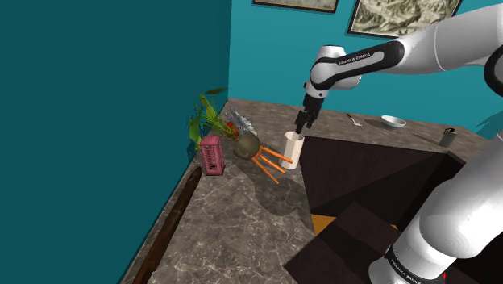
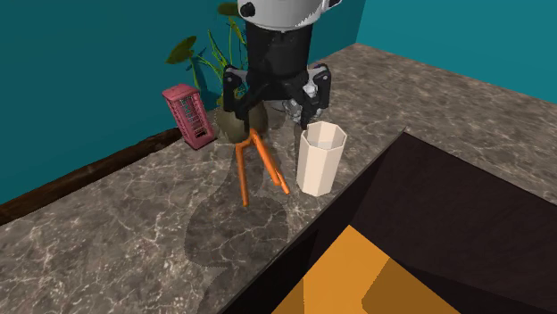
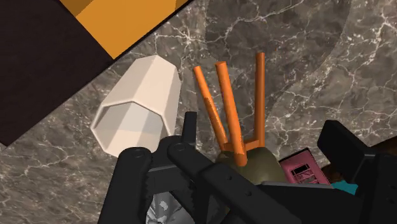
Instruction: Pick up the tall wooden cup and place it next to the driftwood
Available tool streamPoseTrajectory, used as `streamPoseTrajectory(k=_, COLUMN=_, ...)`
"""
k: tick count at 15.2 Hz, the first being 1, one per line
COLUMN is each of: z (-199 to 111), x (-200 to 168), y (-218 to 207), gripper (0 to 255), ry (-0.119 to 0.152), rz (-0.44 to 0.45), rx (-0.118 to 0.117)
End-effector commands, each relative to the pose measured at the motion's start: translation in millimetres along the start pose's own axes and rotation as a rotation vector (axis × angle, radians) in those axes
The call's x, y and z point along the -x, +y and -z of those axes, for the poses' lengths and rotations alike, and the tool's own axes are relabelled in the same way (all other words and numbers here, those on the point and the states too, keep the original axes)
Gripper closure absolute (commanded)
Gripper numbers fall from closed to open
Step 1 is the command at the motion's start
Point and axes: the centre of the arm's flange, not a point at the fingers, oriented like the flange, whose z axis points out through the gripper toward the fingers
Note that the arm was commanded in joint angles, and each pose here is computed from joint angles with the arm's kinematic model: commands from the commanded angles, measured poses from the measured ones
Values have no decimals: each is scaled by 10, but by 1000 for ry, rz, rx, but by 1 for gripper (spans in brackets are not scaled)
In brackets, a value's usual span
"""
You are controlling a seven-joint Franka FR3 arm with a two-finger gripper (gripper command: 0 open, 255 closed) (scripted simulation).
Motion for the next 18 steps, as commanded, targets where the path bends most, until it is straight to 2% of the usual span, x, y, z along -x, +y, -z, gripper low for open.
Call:
streamPoseTrajectory(k=1, z=-205, x=-160, y=118, gripper=0, ry=-4, rz=1, rx=9)
streamPoseTrajectory(k=11, z=-1096, x=-932, y=700, gripper=0, ry=-27, rz=5, rx=46)
streamPoseTrajectory(k=18, z=-1413, x=-924, y=716, gripper=0, ry=-27, rz=5, rx=46)
